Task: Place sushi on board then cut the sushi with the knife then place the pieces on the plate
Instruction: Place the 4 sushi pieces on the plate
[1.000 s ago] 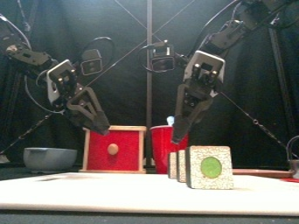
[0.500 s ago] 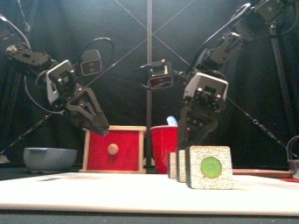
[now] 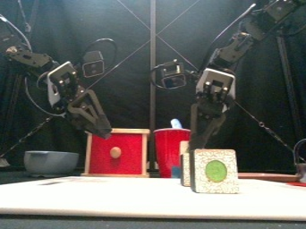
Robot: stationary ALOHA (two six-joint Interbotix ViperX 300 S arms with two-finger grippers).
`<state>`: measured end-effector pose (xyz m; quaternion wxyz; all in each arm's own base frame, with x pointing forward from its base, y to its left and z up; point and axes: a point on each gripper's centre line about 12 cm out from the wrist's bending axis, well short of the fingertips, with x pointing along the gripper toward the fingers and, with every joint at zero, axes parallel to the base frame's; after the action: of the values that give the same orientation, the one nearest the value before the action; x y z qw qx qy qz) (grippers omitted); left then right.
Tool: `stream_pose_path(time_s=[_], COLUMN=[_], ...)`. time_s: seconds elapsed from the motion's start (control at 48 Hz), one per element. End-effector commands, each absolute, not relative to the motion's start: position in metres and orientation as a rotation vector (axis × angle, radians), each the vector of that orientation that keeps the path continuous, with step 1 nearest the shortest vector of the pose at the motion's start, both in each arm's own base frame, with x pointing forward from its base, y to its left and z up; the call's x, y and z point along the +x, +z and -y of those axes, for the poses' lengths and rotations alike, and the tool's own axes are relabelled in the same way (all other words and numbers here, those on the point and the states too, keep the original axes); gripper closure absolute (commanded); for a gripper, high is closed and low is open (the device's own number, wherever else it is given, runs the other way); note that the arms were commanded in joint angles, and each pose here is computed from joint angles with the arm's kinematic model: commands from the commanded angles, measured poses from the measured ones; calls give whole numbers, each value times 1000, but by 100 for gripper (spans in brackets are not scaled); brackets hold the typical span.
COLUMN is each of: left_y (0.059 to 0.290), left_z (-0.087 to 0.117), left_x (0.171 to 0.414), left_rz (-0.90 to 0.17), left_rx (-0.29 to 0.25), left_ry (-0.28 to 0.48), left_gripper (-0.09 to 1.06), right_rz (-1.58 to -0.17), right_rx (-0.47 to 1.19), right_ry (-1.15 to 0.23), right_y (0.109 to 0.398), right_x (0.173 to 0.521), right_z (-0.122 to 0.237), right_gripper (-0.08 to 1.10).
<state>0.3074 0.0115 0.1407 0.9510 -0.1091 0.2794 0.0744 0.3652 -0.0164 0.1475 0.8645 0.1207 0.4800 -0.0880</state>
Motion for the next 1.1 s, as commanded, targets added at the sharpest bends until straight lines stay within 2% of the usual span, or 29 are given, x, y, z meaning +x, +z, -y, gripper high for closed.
stream_pose_path(time_s=[0.021,0.208,0.354,0.542,0.708,0.938,1.104], left_y=[146,146,147,147,146,146,146], left_z=[-13,-14,-16,-16,-16,-16,-16], left_x=[310,310,310,311,310,310,310], left_rz=[-547,-546,-544,-542,-545,-545,-547], left_rx=[-220,-222,-224,-227,-228,-230,-228], left_ry=[152,158,163,164,165,166,165], left_gripper=[26,26,26,26,26,26,26], right_rz=[-935,-964,-934,-976,-1014,-1023,-1047], right_rx=[308,388,418,482,510,513,515], right_ry=[-256,-393,-476,-581,-625,-630,-629], right_y=[179,185,190,170,146,130,123], right_x=[340,291,271,250,245,253,253], right_z=[43,80,103,129,143,150,150], right_gripper=[43,43,43,43,43,42,31])
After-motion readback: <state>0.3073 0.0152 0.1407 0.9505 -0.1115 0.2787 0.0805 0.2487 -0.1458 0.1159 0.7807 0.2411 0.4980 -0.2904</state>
